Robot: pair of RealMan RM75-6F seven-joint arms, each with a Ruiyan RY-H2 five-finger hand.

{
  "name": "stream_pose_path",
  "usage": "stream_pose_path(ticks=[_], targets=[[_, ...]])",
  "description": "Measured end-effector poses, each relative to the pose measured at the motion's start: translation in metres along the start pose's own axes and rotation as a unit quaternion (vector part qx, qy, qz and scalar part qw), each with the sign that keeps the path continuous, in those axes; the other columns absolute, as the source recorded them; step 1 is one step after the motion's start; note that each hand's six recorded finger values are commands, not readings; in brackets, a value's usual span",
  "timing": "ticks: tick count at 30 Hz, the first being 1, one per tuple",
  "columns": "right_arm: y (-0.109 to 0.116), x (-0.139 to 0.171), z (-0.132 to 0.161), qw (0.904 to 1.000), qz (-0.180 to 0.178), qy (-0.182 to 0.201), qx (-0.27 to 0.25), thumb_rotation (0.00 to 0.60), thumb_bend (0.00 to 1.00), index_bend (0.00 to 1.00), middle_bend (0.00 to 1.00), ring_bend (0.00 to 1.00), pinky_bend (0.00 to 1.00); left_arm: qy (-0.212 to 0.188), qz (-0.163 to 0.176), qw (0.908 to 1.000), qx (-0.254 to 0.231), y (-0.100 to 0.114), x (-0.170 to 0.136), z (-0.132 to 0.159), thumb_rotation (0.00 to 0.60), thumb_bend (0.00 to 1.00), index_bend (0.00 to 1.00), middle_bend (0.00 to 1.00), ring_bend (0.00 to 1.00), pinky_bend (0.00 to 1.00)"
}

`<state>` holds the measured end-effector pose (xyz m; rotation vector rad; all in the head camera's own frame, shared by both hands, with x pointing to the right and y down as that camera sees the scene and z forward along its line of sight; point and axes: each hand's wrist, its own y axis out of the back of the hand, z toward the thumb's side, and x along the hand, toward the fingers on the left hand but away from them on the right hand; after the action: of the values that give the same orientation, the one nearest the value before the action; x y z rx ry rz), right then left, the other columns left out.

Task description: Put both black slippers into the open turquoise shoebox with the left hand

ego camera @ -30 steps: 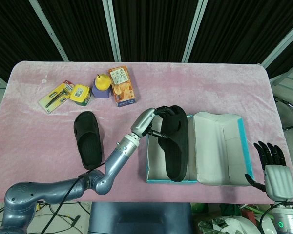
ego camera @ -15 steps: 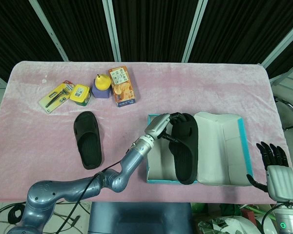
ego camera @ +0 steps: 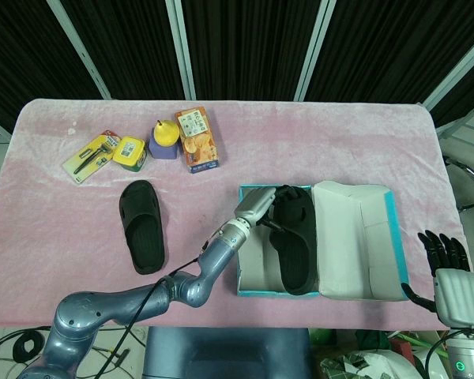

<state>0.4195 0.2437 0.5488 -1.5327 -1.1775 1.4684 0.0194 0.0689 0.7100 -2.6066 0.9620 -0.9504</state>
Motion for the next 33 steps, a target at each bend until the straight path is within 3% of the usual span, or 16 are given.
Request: stream_pose_path(ticks=[9,14,22,33], targets=[[0.001,0.001,-0.001,1.0,-0.001,-0.001,-0.004,0.6,0.11,0.11,0.06,0.0,0.04,0.027,0.009,0.997,0.072,0.006,0.001,-0.012,0.6,0.07,0.3,0.47,0.42,0.47],[0.001,0.001,-0.001,1.0,-0.002,0.001,-0.007,0.6,0.11,0.1,0.06,0.0,0.04,0.038,0.033,0.9892,0.137,0.016,-0.003,-0.019,0.6,0.07,0.3,0.48,0.42,0.46],[0.003,0.002,-0.002,1.0,-0.003,0.0,-0.008,0.6,0.11,0.1,0.06,0.0,0.04,0.042,0.046,0.9838,0.168,0.018,-0.004,-0.017,0.6,0.07,0.3,0.48,0.43,0.46],[0.003,0.003,-0.003,0.9999,-0.003,-0.001,-0.011,0.6,0.11,0.1,0.06,0.0,0.04,0.026,0.027,0.9693,0.243,0.0,-0.001,-0.014,0.6,0.07,0.29,0.46,0.41,0.44]])
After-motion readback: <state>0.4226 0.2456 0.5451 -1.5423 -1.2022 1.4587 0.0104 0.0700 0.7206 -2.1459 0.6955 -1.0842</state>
